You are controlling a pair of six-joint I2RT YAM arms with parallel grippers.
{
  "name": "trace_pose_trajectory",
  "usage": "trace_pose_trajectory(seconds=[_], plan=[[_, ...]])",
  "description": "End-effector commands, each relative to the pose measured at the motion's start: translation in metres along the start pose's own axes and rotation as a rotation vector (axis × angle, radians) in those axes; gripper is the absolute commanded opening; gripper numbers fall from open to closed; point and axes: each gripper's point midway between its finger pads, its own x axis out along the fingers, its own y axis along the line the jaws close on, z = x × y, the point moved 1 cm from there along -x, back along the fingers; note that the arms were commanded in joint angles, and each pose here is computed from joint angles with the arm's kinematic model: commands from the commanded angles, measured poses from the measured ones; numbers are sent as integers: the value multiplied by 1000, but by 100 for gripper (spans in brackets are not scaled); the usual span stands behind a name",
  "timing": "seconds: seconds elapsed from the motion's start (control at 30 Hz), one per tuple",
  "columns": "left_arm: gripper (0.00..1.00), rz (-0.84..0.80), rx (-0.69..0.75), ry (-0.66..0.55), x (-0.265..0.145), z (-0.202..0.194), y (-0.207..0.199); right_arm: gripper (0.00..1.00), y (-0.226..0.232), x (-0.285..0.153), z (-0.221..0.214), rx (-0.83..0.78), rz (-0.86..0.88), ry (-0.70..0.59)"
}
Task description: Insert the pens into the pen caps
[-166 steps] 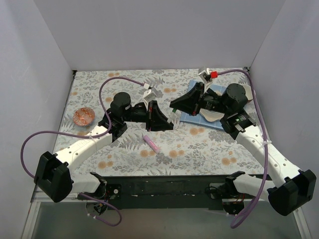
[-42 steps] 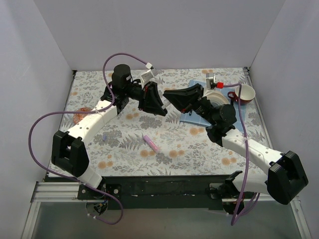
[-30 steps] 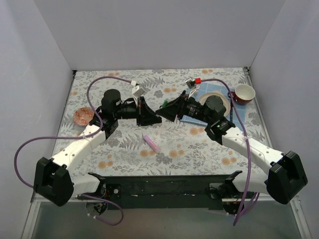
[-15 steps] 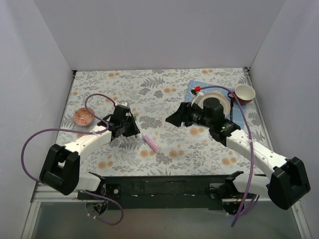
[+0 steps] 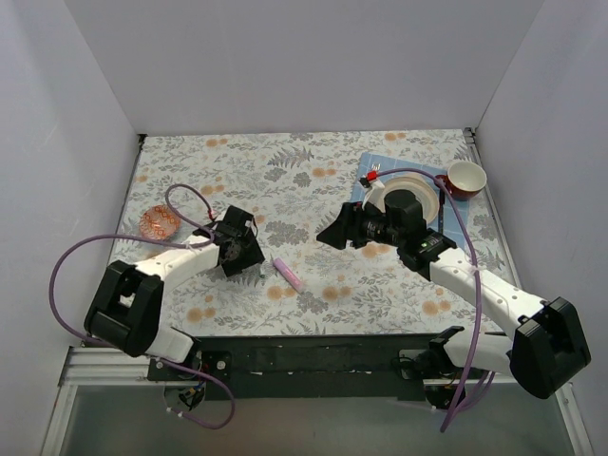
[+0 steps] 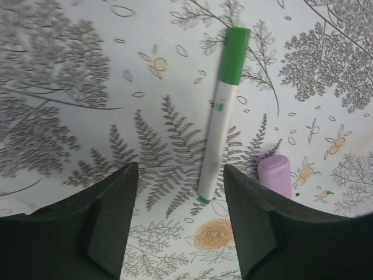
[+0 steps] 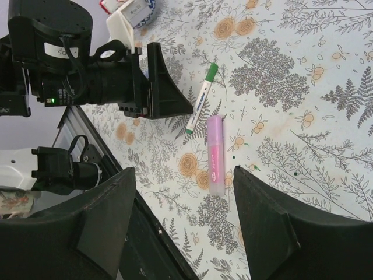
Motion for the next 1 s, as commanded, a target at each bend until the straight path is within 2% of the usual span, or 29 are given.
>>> trace_pose_trajectory(seconds=[0.0, 0.03, 0.07, 0.13, 0.2, 0.23, 0.27, 0.3, 0.33, 0.37, 0.5, 0.57, 0.63, 0.67, 0.7, 0.73, 0.83, 0.87, 0.9, 0.93, 0.97], plan=[[63, 100, -100, -220, -42, 47, 11, 74, 14, -1, 14, -59, 66, -47], [66, 128, -112, -260, -48, 54, 17, 74, 15, -1, 13, -61, 77, -42], [71, 196, -128, -360, -58, 70, 31, 74, 18, 0, 14, -66, 90, -43], [73, 325, -133, -429, -65, 78, 61, 74, 19, 0, 12, -66, 109, -37], [73, 542, -134, -531, -79, 92, 109, 75, 21, 0, 8, -57, 132, -33], [75, 620, -246, -563, -87, 96, 128, 74, 22, 0, 7, -56, 143, -32], [69, 679, -261, -569, -93, 100, 142, 74, 24, 0, 5, -53, 154, -29], [67, 699, -277, -583, -94, 110, 150, 74, 24, 0, 3, -53, 164, -25], [67, 721, -192, -562, -95, 112, 154, 74, 24, 0, 2, -54, 167, -24], [67, 724, -170, -574, -95, 117, 156, 74, 25, 0, 3, -56, 169, -23], [67, 815, -214, -578, -99, 131, 181, 74, 25, 1, 3, -78, 178, -12], [66, 877, -76, -529, -91, 128, 194, 74, 26, 2, 3, -82, 181, -6], [68, 947, -45, -568, -96, 137, 201, 74, 24, 3, 2, -84, 182, -2], [71, 928, -17, -561, -95, 140, 198, 74, 23, 5, 0, -80, 182, 8], [72, 903, 93, -534, -93, 146, 195, 74, 23, 6, -1, -76, 190, 18], [70, 853, 139, -515, -87, 146, 189, 74, 23, 6, -3, -68, 197, 27], [72, 813, 235, -549, -90, 152, 187, 73, 23, 11, -13, -27, 221, 80], [74, 824, 179, -593, -97, 157, 189, 72, 19, 14, -18, -7, 216, 102], [79, 829, 63, -640, -114, 167, 194, 72, 20, 14, -22, 2, 225, 119], [85, 741, -186, -719, -116, 170, 190, 71, 20, 14, -25, 11, 229, 133], [86, 599, -273, -699, -110, 171, 177, 69, 18, 16, -28, 27, 226, 146]])
